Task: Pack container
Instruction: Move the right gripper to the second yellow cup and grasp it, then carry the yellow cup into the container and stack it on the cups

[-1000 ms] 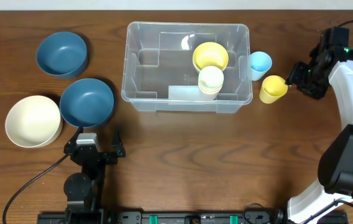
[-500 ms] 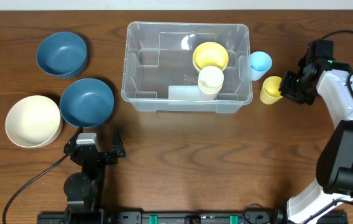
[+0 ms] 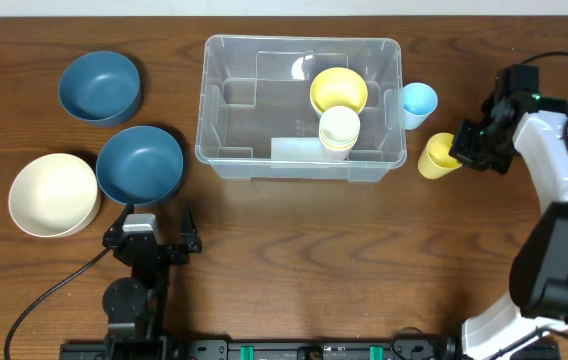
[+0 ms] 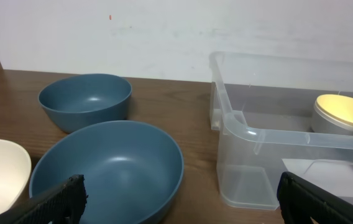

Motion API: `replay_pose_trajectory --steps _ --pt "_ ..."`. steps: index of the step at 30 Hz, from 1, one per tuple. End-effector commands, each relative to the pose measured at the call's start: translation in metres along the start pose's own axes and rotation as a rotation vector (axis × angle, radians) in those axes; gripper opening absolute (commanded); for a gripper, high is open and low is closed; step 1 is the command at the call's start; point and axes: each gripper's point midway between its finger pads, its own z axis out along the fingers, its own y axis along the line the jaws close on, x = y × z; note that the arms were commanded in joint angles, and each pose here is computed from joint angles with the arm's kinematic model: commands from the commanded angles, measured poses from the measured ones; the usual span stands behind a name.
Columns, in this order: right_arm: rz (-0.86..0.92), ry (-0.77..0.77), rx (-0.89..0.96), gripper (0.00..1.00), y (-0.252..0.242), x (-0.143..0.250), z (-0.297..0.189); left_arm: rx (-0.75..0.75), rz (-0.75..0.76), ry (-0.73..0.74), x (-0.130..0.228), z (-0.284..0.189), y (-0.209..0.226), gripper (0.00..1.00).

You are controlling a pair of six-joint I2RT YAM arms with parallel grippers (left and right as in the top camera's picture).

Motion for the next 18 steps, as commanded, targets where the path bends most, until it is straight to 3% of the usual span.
replay_pose_trajectory --steps 1,9,18 --pt "-0.058 -0.192 -0.054 0.01 0.018 -0.023 -0.081 -0.003 0.013 0.046 0.015 0.001 0.001 0.98" --pt "-0.211 -0.4 -0.158 0.01 0.065 -0.006 -0.185 -0.003 0.013 0.046 0.015 0.001 0.001 0.98" --pt "-0.45 -0.375 -0.213 0.02 0.158 0.037 -0.169 -0.003 0.013 0.046 0.015 0.001 0.001 0.98"
